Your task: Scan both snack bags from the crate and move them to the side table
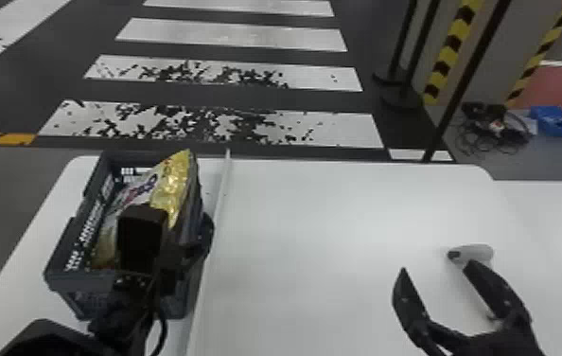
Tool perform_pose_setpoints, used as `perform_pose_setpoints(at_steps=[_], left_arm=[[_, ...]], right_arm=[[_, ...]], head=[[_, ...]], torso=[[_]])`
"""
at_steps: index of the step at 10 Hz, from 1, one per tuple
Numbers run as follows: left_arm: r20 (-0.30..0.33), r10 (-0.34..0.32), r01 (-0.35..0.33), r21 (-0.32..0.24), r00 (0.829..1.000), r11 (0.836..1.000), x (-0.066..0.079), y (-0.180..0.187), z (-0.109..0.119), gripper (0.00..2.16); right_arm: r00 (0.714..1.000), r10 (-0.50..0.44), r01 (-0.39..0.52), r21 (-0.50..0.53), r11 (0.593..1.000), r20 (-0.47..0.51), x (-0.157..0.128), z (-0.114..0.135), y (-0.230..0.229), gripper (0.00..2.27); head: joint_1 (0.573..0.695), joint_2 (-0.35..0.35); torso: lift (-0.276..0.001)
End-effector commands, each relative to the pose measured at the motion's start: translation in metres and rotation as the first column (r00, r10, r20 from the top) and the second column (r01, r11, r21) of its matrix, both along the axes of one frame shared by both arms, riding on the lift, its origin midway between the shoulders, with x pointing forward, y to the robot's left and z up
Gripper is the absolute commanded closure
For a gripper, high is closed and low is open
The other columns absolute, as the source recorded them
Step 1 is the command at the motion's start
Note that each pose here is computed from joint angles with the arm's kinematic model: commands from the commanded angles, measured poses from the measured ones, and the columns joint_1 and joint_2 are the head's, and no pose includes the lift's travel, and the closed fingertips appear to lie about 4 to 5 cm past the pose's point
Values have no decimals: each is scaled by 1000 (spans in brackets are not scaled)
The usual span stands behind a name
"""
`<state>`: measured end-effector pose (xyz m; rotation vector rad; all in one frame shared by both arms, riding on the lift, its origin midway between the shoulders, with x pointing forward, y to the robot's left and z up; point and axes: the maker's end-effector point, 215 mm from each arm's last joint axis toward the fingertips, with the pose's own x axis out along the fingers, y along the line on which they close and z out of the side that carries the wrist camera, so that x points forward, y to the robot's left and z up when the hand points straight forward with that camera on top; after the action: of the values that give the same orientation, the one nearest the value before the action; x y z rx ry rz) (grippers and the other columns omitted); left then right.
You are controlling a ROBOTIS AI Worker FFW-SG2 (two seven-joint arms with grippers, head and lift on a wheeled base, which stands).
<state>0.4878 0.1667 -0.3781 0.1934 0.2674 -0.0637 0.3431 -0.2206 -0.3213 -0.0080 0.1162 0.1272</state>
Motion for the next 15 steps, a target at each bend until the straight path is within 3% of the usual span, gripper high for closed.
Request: perform_pose_setpoints(at_steps=[1, 4, 6, 7, 9, 10, 13, 15], left_arm=[[1, 17, -17, 9, 1000, 1000, 0, 7, 1, 211], [5, 57, -57, 25, 998, 998, -3, 25, -1, 215], [10, 66, -66, 23, 998, 998, -2, 30, 0, 329], [35, 67, -67, 12, 997, 998, -1, 29, 7, 586], [31, 68, -68, -2, 997, 998, 0, 28, 6, 2013], [31, 66, -66, -5, 997, 998, 0, 29, 6, 2142], [56, 106, -104, -35, 993, 994, 0, 43, 15, 2142], [110, 122, -117, -49, 986, 992, -5, 52, 39, 2142]], right_arm=[[1000, 0, 0, 1, 1000, -1, 0, -1, 0, 140], [1000, 0, 0, 0, 1000, -1, 0, -1, 0, 140], [1000, 0, 0, -1, 1000, -3, 0, -2, 0, 140], [1000, 0, 0, -1, 1000, -4, 0, -2, 0, 140], [1000, -3, 3, -2, 1000, -4, 0, -3, -1, 140], [1000, -3, 3, 1, 1000, 2, 0, -2, -1, 140], [1000, -1, 1, 5, 1000, 8, 0, -1, 1, 140], [1000, -1, 1, 6, 1000, 11, 1, 0, 1, 140]], head=[[695, -75], [695, -53], [695, -39], [695, -34], [695, -33], [695, -35], [695, -28], [695, -15]], torso=[[-95], [-95], [-95], [-95], [-95], [-95], [-95], [-95]])
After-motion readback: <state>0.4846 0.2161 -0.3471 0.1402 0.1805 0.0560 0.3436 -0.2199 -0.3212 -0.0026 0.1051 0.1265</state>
